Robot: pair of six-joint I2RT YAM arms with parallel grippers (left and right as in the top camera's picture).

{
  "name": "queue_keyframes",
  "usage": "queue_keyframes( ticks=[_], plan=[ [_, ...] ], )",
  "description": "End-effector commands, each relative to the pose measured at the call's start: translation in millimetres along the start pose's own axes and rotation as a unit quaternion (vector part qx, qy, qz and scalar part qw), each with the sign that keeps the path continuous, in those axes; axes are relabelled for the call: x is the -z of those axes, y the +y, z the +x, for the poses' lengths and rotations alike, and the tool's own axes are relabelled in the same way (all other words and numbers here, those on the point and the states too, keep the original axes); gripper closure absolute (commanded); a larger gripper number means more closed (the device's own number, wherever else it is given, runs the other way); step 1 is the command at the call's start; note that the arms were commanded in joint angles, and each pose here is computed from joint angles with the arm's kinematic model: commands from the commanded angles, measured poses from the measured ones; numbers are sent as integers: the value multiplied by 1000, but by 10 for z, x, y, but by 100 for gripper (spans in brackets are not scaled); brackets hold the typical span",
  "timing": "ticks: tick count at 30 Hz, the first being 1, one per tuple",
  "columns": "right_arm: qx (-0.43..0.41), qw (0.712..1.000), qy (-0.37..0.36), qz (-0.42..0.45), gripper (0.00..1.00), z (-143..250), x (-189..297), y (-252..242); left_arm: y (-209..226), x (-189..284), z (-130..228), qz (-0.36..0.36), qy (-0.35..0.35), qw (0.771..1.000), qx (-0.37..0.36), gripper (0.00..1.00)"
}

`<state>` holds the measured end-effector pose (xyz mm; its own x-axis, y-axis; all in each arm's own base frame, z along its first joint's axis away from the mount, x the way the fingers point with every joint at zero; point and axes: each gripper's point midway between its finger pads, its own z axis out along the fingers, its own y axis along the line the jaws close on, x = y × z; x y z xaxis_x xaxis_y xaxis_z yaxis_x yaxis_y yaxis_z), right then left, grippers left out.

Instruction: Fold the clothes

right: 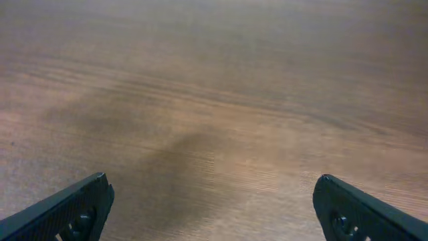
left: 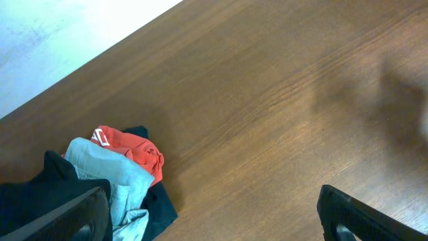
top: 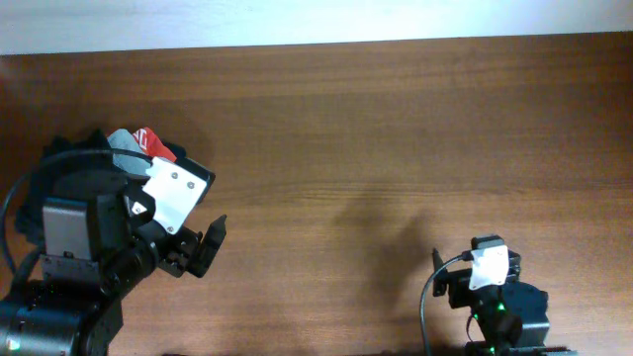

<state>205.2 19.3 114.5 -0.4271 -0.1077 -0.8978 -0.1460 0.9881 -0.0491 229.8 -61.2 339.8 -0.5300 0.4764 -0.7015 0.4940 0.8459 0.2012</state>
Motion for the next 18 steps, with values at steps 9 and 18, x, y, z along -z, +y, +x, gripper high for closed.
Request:
queue_keyframes(
  ticks=[9,18],
  plan=[
    [-4,999,-14,-39,1,25,-79,129,10,28,-21,-4,-4,1000,5,1],
    [-4,999,-14,-39,1,23,-79,129,10,28,-20,-4,-4,1000,5,1]
  ],
)
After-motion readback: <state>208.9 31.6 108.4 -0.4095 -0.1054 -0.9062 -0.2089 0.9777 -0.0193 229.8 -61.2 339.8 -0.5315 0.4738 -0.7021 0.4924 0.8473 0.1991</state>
